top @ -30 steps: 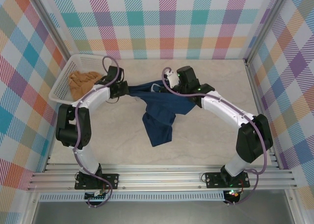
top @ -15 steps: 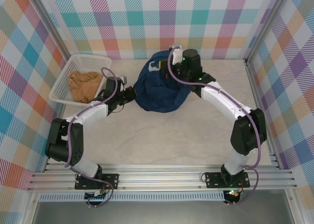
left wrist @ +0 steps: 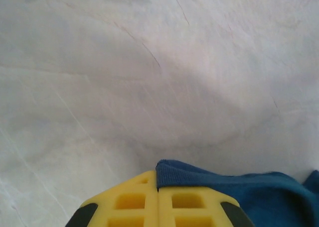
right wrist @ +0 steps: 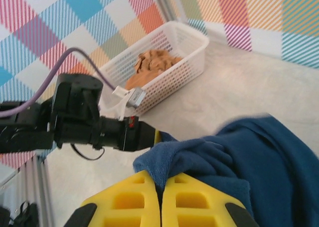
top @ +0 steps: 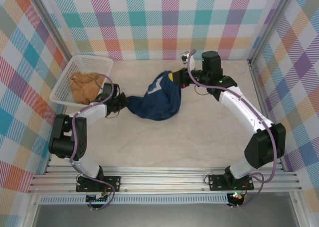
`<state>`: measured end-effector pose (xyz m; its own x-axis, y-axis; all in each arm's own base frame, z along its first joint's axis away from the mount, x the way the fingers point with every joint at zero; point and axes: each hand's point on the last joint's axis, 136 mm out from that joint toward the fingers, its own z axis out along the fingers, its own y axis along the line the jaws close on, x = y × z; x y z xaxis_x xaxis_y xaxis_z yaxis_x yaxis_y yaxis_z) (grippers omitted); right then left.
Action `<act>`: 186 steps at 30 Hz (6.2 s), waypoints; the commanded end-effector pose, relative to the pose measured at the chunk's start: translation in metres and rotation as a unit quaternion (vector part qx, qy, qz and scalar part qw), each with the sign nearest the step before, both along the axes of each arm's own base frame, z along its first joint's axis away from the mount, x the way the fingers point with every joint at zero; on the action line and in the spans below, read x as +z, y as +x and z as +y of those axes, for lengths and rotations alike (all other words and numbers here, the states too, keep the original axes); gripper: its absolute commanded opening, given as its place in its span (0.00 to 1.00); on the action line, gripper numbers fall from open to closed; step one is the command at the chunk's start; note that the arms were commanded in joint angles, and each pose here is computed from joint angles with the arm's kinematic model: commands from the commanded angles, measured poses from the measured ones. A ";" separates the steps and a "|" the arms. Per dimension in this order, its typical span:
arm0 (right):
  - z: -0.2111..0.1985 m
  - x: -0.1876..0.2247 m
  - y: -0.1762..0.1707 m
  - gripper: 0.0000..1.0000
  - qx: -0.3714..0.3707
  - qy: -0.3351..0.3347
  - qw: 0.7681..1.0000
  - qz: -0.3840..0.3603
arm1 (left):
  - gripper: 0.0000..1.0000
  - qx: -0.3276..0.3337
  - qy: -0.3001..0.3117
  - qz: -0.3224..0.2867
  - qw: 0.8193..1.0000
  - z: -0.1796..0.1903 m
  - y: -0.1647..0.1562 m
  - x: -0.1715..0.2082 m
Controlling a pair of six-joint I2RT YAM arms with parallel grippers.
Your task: Fold the inside-out t-shirt
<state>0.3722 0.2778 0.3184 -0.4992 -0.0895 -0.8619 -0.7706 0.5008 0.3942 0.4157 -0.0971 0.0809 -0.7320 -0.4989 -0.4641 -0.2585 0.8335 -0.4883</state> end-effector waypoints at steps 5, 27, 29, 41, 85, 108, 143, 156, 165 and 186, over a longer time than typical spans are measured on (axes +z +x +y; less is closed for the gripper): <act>0.001 0.015 -0.016 0.00 0.024 0.003 1.000 -0.017 | 0.48 -0.061 -0.031 -0.092 0.993 -0.024 -0.026 0.065; -0.030 0.157 -0.047 0.00 -0.025 0.138 0.990 -0.028 | 0.00 -0.199 0.021 -0.164 0.966 -0.108 -0.023 0.123; -0.030 0.171 -0.055 0.00 -0.016 0.153 0.988 -0.036 | 0.00 -0.152 0.062 -0.131 0.978 -0.084 -0.015 0.108; -0.011 0.114 -0.027 0.00 -0.020 0.193 0.976 0.100 | 0.67 -0.201 0.016 -0.232 0.951 -0.097 -0.062 0.154; -0.089 0.014 0.023 0.14 -0.256 -0.137 0.956 0.039 | 0.00 -0.223 -0.096 -0.420 0.874 -0.118 -0.112 0.358; -0.012 -0.094 -0.027 0.59 -0.045 -0.157 0.986 -0.018 | 0.00 -0.271 -0.040 -0.391 0.879 -0.127 -0.108 0.334; 0.019 -0.120 -0.037 0.21 0.024 -0.097 0.988 -0.121 | 0.00 -0.253 -0.018 -0.375 0.892 -0.117 -0.106 0.322; -0.111 0.057 -0.005 0.00 -0.284 -0.102 0.938 -0.174 | 0.00 -0.231 -0.017 -0.409 0.883 -0.111 -0.105 0.353; -0.170 0.282 -0.097 0.00 -0.348 0.044 0.871 -0.343 | 0.00 -0.159 -0.008 -0.582 0.797 -0.062 -0.159 0.531; -0.216 0.374 -0.063 0.00 -0.472 -0.129 0.759 -0.430 | 0.00 -0.385 -0.091 -0.462 0.794 -0.203 -0.161 0.501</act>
